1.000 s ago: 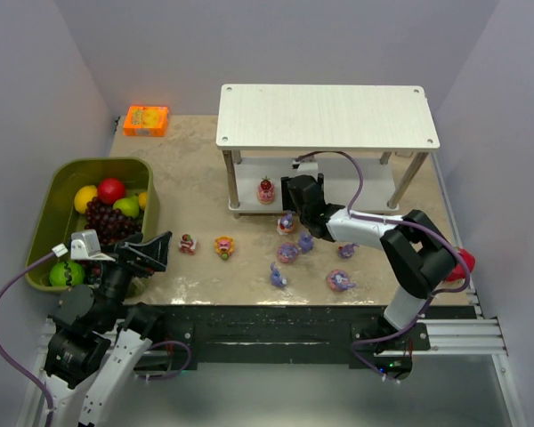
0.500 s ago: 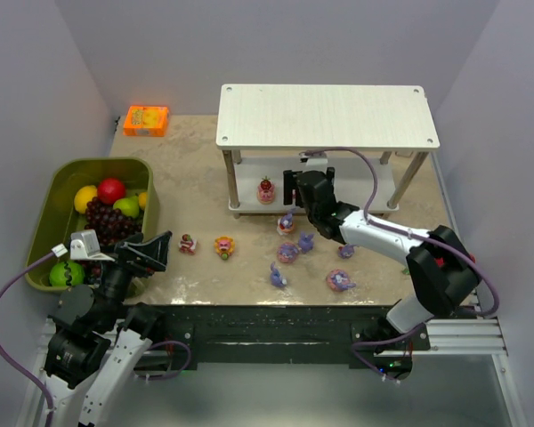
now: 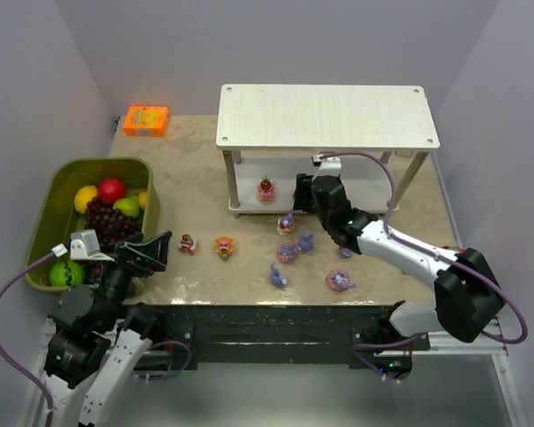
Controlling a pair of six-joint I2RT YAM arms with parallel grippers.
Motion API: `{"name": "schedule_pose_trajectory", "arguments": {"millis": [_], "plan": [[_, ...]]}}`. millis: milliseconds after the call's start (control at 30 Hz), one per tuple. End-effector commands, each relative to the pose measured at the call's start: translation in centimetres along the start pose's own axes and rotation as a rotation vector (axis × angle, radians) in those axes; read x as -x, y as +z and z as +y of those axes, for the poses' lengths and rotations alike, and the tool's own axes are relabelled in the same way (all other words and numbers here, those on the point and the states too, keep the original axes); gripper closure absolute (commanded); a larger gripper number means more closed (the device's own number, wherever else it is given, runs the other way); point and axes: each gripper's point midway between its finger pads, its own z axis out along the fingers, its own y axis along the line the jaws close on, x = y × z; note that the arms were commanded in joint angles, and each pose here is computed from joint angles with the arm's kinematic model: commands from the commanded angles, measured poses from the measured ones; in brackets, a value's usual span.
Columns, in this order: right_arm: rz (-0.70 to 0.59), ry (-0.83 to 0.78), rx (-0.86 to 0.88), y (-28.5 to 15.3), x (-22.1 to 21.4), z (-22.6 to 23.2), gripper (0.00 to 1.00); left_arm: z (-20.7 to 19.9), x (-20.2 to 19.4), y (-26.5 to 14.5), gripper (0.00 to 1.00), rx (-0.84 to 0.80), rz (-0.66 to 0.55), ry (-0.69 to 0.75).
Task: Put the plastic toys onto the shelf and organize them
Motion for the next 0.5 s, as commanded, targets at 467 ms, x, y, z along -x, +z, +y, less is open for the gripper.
{"name": "schedule_pose_trajectory", "arguments": {"millis": [467], "plan": [[0.102, -0.012, 0.359, -7.1, -4.5, 15.6, 0.18, -0.1, 0.9, -0.6, 0.00, -0.007, -0.043, -0.021]]}}
